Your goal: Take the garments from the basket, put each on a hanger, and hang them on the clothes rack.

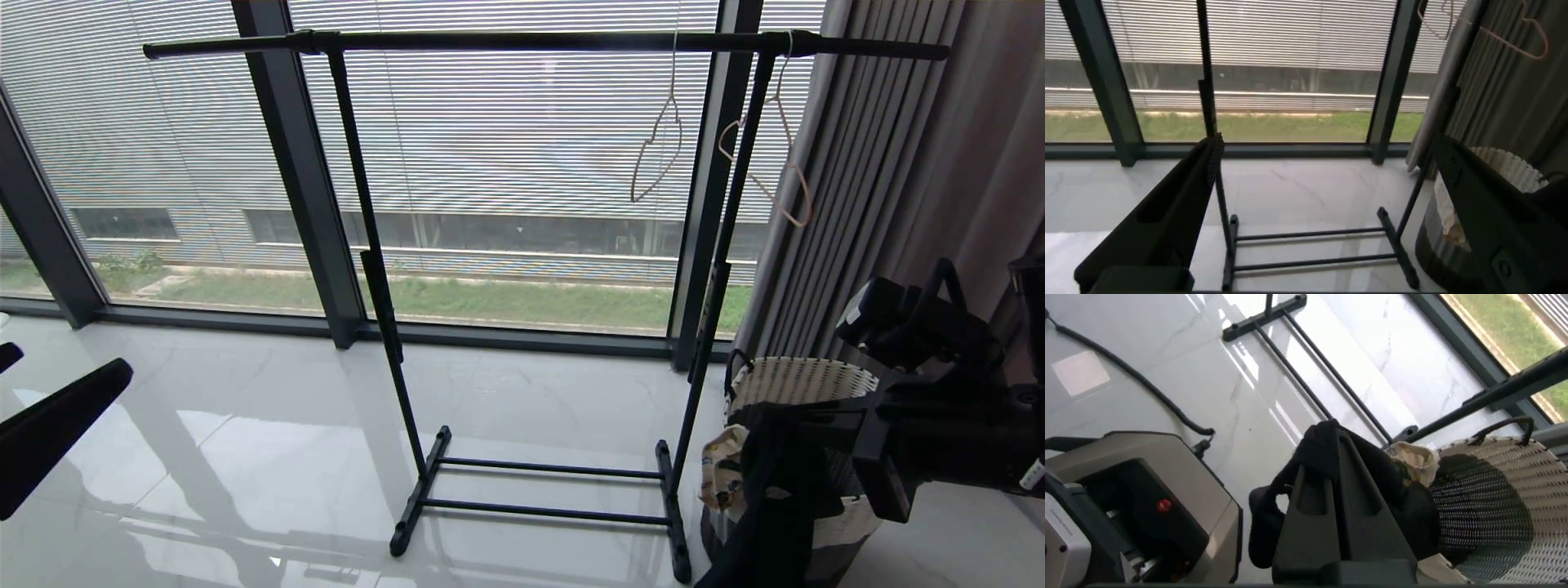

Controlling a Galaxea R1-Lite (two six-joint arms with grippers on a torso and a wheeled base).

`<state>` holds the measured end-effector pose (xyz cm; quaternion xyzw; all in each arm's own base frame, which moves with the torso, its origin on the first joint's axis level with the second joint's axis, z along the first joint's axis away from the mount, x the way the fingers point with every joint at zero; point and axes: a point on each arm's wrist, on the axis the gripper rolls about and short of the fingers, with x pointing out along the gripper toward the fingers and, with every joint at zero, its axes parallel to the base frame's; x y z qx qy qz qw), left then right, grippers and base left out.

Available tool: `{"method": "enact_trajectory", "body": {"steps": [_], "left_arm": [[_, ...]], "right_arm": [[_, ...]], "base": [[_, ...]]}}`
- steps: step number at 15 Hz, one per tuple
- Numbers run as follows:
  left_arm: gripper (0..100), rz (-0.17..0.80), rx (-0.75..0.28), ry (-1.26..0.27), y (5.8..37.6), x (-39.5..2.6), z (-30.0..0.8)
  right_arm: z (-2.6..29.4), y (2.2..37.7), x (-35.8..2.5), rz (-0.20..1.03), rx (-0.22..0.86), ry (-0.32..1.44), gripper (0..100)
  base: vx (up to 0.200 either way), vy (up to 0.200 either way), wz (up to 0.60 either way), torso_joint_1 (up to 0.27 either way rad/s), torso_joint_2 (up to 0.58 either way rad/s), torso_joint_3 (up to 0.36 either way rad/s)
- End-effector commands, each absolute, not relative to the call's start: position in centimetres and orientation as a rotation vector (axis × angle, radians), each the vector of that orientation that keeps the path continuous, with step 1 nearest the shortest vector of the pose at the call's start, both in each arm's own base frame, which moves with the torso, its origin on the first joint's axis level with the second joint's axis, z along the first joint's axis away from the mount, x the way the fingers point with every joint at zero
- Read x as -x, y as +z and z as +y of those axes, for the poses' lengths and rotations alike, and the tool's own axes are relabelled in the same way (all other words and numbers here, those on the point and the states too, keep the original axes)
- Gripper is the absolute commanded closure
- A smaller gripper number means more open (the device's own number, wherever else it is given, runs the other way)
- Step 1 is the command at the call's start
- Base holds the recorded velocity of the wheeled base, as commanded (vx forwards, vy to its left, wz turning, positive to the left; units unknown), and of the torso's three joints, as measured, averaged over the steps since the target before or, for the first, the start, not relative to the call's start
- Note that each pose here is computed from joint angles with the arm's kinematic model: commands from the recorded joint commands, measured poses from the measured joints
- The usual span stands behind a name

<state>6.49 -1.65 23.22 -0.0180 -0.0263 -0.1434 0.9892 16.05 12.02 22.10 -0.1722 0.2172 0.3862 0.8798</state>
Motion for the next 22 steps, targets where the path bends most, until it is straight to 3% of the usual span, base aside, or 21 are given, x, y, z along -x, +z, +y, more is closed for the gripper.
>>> {"method": "enact_trajectory", "body": {"steps": [1, 3, 6, 9, 17, 22], "left_arm": [[0, 0.144, 0.000, -0.573, 22.7, -15.3, -9.7], [0, 0.247, -0.020, -0.667, 21.1, -16.5, -13.3], [0, 0.412, 0.048, -0.792, 18.1, -17.1, -19.4], [0, 0.411, 0.048, -0.813, 15.0, -17.3, -24.9], [0, 0.530, -0.020, -0.719, 9.3, -21.0, -26.9], [0, 0.632, -0.053, -0.751, 6.0, -21.8, -27.3]], "right_arm": [[12.4, 22.2, -16.1, 0.435, 0.359, 0.816, 100], [13.2, 22.0, -16.5, 0.422, 0.360, 0.835, 100], [15.2, 22.3, -17.7, 0.335, 0.344, 0.862, 100], [16.3, 21.9, -17.2, 0.340, 0.357, 0.913, 100], [18.6, 21.7, -16.5, 0.305, 0.364, 0.998, 100], [18.9, 22.8, -16.2, 0.263, 0.353, 1.013, 100]], "base": [[0.000, 0.000, 0.00, 0.000, 0.00, 0.000], [0.000, 0.000, 0.00, 0.000, 0.00, 0.000], [0.000, 0.000, 0.00, 0.000, 0.00, 0.000], [0.000, 0.000, 0.00, 0.000, 0.00, 0.000], [0.000, 0.000, 0.00, 0.000, 0.00, 0.000], [0.000, 0.000, 0.00, 0.000, 0.00, 0.000]]}}
